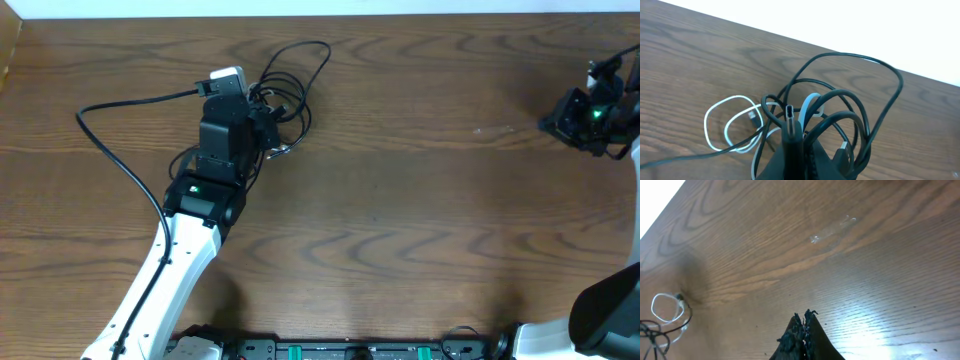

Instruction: Untangle cables

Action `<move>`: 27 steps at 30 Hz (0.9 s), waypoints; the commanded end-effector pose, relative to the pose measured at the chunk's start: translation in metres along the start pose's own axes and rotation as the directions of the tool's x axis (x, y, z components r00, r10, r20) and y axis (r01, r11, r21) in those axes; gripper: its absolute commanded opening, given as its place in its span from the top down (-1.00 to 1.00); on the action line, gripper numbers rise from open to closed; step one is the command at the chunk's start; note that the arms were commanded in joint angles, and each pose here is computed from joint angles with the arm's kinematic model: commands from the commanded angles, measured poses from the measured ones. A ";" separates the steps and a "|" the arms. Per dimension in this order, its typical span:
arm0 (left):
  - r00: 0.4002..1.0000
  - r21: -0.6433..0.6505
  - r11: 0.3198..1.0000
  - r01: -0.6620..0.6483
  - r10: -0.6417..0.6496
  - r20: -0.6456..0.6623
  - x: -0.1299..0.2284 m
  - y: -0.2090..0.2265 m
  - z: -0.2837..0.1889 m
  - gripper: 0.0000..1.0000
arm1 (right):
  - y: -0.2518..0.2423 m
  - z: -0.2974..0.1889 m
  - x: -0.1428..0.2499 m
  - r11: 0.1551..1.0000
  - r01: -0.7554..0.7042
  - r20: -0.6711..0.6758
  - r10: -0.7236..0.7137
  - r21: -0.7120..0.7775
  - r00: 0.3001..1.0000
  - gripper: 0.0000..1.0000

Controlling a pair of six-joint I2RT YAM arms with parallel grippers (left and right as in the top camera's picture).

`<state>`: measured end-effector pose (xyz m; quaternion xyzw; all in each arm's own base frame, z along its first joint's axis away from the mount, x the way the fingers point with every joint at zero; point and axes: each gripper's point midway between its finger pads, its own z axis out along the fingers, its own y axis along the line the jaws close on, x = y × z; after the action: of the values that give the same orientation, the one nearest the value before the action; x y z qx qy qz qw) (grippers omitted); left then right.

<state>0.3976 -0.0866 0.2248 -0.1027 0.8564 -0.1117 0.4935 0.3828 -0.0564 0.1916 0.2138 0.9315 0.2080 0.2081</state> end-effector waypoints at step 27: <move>0.882 0.388 0.818 0.425 -0.279 -0.378 0.038 -0.108 -0.033 0.84 | 0.244 0.031 0.092 0.839 0.336 0.003 -0.371 -0.428 0.929 -0.25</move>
<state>0.3622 -0.1829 0.2315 -0.1299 0.8429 -0.3921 0.3448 0.3949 0.1912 0.2410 -0.0451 0.8952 0.3812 0.2266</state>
